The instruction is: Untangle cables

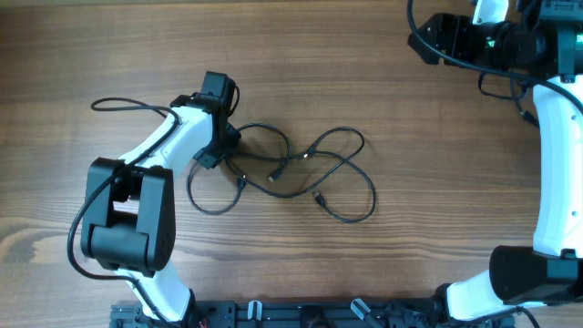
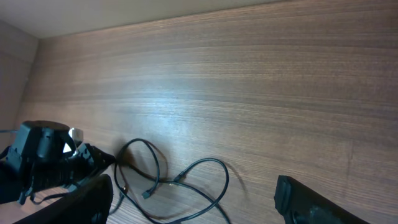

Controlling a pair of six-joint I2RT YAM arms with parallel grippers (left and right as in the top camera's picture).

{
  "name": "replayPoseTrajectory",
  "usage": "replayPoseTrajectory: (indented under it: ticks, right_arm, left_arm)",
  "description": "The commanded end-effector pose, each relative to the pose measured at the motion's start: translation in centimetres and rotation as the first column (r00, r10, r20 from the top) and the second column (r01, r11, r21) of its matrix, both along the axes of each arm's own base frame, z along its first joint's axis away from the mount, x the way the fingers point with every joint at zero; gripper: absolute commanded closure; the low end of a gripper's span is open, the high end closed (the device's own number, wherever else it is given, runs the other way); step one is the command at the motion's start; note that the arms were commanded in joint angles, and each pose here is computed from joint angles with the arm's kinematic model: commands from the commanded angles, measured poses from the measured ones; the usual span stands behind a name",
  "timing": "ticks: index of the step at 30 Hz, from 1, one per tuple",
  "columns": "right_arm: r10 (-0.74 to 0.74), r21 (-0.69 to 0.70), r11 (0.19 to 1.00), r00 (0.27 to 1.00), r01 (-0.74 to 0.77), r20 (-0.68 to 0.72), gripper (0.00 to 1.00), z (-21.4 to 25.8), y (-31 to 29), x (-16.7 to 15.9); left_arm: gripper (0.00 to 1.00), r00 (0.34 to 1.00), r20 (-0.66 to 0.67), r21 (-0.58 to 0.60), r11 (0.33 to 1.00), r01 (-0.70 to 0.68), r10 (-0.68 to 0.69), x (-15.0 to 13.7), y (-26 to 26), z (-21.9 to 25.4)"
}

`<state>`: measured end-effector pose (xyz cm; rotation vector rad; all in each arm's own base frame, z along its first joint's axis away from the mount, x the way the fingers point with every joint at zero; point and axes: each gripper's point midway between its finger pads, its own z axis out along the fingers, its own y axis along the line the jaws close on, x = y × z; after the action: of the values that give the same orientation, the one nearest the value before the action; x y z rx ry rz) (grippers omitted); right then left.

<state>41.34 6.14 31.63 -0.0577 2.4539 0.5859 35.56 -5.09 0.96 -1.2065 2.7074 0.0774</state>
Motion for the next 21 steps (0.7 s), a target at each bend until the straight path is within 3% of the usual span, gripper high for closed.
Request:
replayPoseTrajectory:
  ticks: [1,5,7,11,14,16,19,21]
  right_arm:
    - [0.004,-0.025,1.000,1.000,-0.005,-0.009,0.14,-0.7,-0.3,0.3]
    - [0.004,-0.025,1.000,1.000,-0.005,-0.009,0.14,-0.7,-0.3,0.3]
    - [0.005,-0.025,1.000,1.000,-0.005,-0.008,0.15,-0.7,-0.3,0.3]
    - [0.005,-0.025,1.000,1.000,-0.005,-0.007,0.19,-0.7,-0.3,0.3]
    - [0.005,-0.025,1.000,1.000,-0.005,-0.008,0.19,-0.7,-0.3,0.3]
    - [0.005,-0.025,1.000,1.000,-0.005,-0.009,0.19,-0.7,-0.3,0.3]
    - [0.005,-0.025,1.000,1.000,-0.005,-0.008,0.18,-0.7,-0.3,0.3]
    - [0.004,-0.024,1.000,1.000,-0.004,-0.009,0.18,-0.7,-0.3,0.3]
  left_arm:
    - [0.96,1.000,0.005,0.055,0.998,-0.018,0.018,0.1,1.2,-0.4]
    - [0.96,0.986,-0.006,0.094,0.982,0.166,-0.167,0.6,1.4,0.6]
    - [0.96,0.966,0.032,0.073,0.964,0.255,-0.258,1.3,0.7,3.2]
    - [0.96,0.840,0.360,-0.022,0.897,0.442,-0.405,3.8,-3.5,14.3]
    - [0.96,0.715,0.582,-0.014,0.875,0.485,-0.387,3.4,-4.8,22.6]
    - [0.96,0.673,0.647,0.043,0.898,0.437,-0.359,2.6,-3.5,26.0]
    - [0.76,0.729,0.632,0.092,0.959,0.268,-0.264,1.5,-0.3,26.7]
    - [0.58,0.792,0.577,0.072,0.979,0.192,-0.198,0.8,0.7,25.0]
